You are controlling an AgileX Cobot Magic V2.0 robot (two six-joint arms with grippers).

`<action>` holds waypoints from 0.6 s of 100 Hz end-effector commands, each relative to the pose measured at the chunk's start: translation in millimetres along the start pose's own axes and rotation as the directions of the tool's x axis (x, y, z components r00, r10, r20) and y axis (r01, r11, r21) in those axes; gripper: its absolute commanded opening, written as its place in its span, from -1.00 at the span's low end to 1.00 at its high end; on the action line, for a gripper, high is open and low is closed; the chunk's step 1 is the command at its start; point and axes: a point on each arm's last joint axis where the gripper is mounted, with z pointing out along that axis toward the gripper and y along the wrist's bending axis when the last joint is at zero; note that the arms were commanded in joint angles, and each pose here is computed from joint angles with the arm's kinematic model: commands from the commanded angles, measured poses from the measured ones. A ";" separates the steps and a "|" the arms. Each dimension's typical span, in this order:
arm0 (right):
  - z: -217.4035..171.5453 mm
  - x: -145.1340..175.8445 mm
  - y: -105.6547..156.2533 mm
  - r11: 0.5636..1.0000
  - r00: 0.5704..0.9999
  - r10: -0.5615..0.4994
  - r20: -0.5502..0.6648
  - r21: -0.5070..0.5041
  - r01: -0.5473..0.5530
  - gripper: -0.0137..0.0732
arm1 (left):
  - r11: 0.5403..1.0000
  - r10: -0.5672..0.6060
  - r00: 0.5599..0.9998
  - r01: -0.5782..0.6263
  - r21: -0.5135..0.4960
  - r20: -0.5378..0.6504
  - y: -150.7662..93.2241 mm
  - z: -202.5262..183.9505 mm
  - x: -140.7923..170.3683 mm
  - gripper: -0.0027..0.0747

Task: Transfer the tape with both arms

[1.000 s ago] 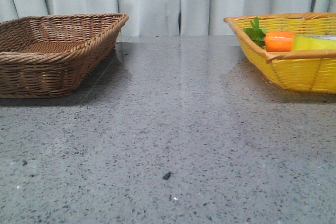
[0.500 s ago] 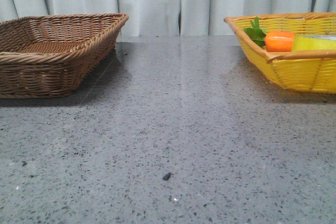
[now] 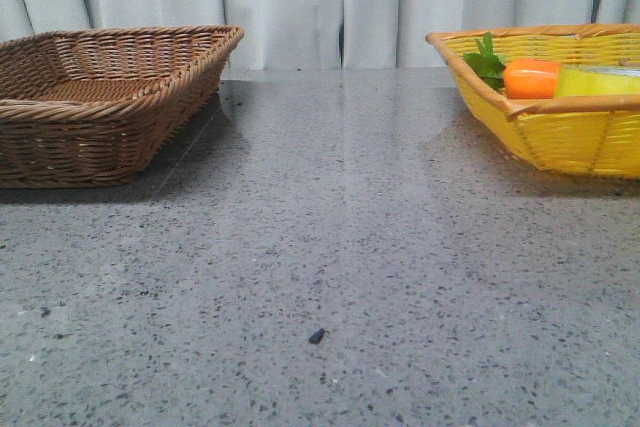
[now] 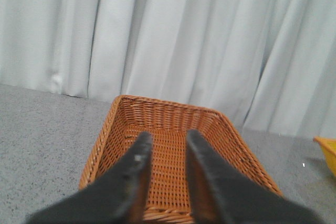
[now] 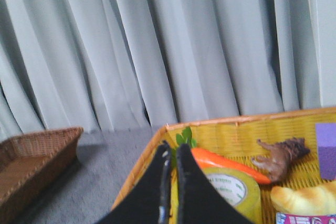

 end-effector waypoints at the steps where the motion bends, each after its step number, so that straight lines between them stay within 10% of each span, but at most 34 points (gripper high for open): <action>1: 22.2 -32.4 5.0 0.999 0.996 -0.027 -0.083 0.022 0.029 -0.79 | 0.999 0.049 0.999 -0.049 -0.001 -0.008 -8.2 11.5 -35.2 0.07; 28: 108.9 -73.6 24.7 0.996 0.851 -0.091 -0.517 -0.029 0.089 0.14 | 0.976 0.214 0.966 -0.203 0.083 -0.148 -21.7 45.6 -67.9 0.01; 60: 201.8 -50.6 37.9 0.988 0.588 -0.141 -0.797 -0.075 0.135 0.15 | 0.966 0.213 0.961 -0.181 0.184 -0.174 -30.3 50.4 -61.4 -0.04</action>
